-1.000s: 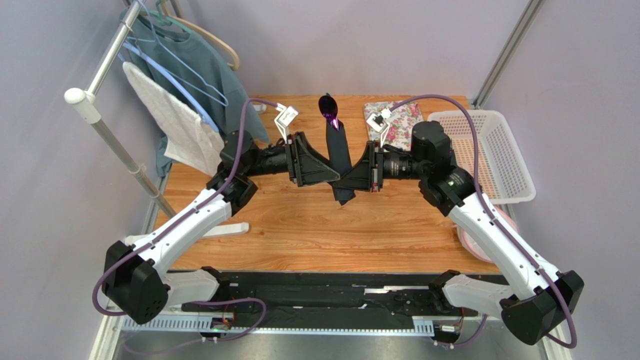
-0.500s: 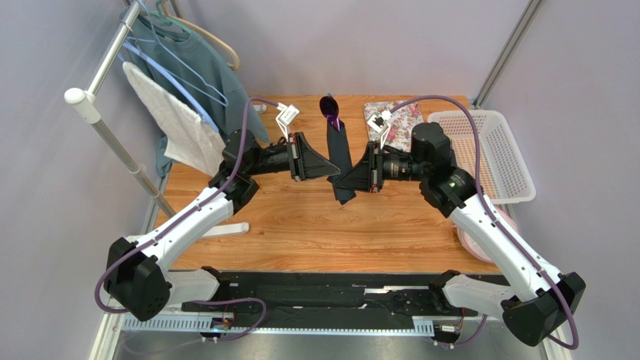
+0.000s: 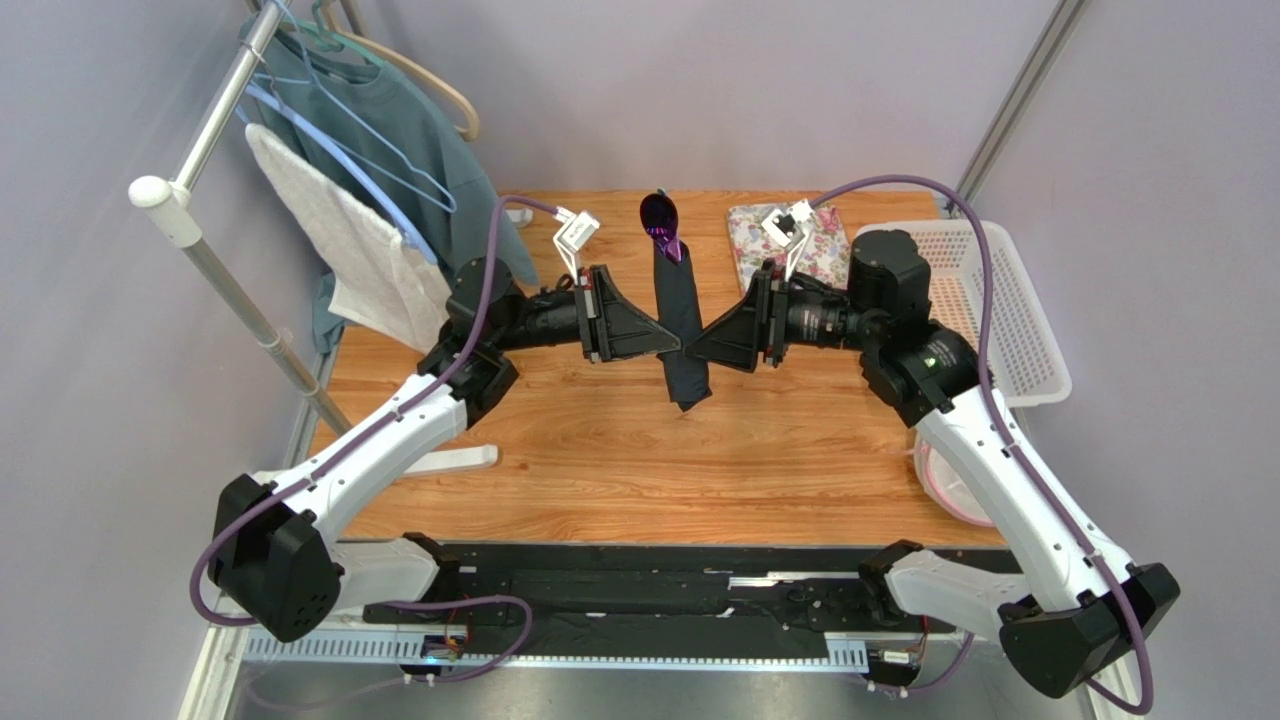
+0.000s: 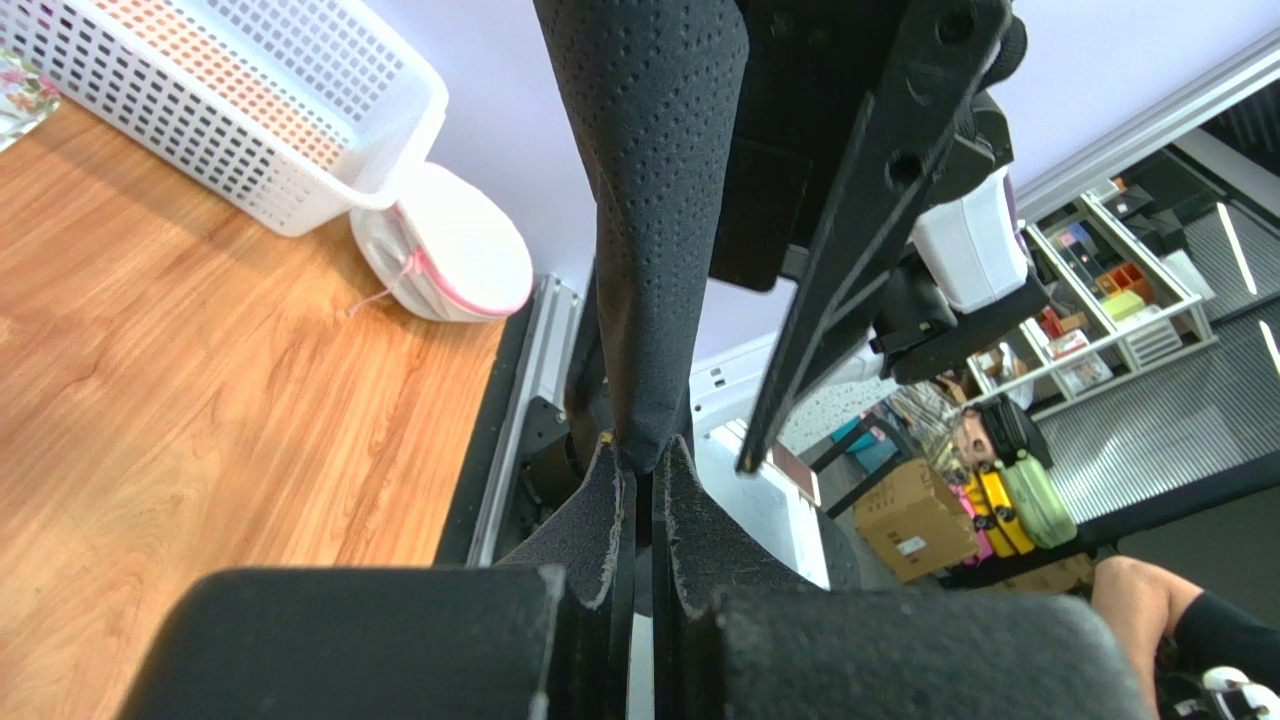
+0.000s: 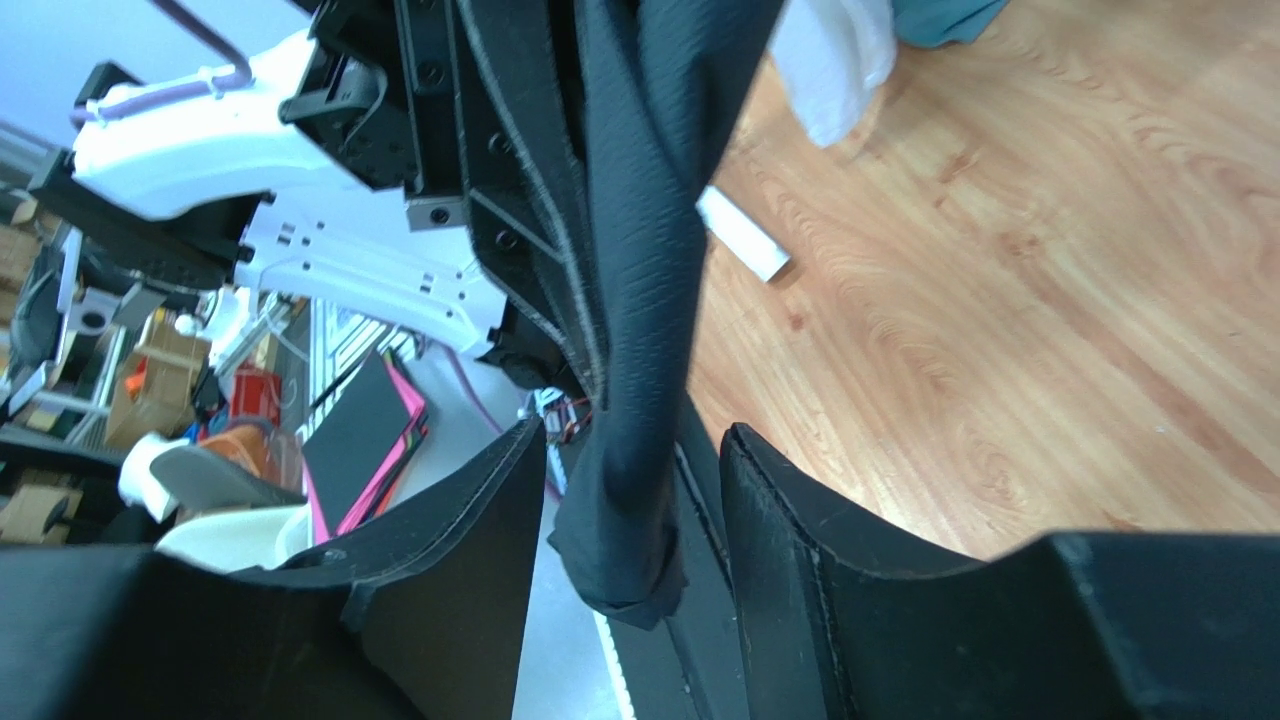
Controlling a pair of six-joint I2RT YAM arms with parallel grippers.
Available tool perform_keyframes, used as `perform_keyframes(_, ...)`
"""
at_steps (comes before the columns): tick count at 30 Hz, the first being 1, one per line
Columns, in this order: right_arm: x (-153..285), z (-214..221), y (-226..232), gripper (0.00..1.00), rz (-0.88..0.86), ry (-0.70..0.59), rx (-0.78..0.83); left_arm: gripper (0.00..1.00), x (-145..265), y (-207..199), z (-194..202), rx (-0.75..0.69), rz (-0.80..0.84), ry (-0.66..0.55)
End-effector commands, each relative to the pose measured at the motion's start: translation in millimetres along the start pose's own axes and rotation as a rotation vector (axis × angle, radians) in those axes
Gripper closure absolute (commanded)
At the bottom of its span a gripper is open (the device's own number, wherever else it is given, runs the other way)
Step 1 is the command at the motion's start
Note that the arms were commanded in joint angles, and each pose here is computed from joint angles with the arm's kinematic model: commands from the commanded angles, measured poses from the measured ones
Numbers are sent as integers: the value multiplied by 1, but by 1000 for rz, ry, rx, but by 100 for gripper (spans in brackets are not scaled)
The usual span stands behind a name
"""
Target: Place the utensils on the paper napkin and roll it up
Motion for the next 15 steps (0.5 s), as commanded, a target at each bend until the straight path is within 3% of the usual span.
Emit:
perform_keyframes(1, 8, -12, 12, 50, -13, -46, 17, 100, -1, -8, -13, -85, 41, -49)
perform_keyframes(15, -8, -26, 11, 59, -79, -80, -115, 100, -1, -11, -13, -98, 70, -53)
Point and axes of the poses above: each gripper's point midway between its finger pads, its own x axis back along the fingers, its own y axis along the line the jaws close on, z = x × y, the point moved 10 cm from there along x, back along the fingers, and after that the axes turned 11 degrees about -x, right-handed, at the moved point
